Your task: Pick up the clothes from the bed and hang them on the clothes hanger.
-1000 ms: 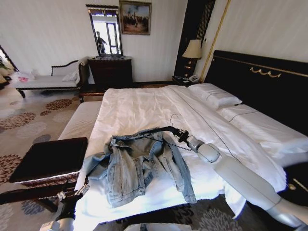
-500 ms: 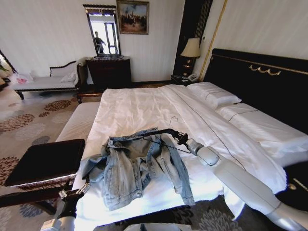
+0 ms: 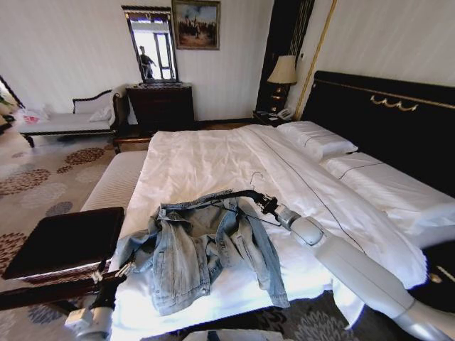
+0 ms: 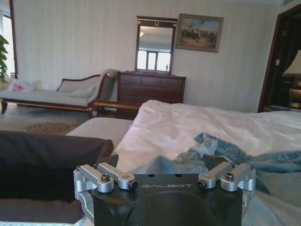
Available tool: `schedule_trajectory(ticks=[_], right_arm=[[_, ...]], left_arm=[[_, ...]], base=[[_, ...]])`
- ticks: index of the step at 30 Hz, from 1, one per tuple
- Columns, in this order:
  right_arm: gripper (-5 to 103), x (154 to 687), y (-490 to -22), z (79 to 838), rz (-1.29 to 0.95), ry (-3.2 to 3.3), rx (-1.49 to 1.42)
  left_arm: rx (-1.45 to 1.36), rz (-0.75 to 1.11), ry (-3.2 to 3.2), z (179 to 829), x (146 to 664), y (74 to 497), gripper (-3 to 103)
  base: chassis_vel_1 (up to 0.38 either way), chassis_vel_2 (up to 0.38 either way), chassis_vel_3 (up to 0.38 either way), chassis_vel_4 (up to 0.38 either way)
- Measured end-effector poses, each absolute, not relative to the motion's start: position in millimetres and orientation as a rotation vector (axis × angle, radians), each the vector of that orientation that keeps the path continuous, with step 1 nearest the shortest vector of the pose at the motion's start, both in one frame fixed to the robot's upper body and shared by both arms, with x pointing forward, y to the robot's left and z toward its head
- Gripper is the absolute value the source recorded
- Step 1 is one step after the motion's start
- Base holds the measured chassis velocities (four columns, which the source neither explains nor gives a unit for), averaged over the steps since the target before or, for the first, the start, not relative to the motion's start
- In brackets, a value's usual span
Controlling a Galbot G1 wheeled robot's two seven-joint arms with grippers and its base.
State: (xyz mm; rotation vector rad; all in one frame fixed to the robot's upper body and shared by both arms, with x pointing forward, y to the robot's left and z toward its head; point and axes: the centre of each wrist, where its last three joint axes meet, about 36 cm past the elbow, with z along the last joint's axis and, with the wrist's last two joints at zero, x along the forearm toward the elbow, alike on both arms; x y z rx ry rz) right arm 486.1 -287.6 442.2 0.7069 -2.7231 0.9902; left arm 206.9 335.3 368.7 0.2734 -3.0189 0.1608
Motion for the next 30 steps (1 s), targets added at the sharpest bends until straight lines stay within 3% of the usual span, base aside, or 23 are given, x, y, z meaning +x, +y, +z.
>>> schedule_trajectory(ticks=[8,22,30], right_arm=[[29,492,-275,439,0.946,-2.761,0.727],[29,501,-255,439,0.903,-2.777,0.77],[29,498,-258,450,1.035,-2.749,0.855]], left_arm=[[0.196,0.259,-2.973,394,266,323,100],[0.079,0.325,-2.866,377,344,305,100],[0.089,0.363,-2.818,365,384,315,100]], base=[[-0.008,0.008,0.014,-0.008],[0.0,0.0,0.0,0.0],[0.0,0.0,0.0,0.0]])
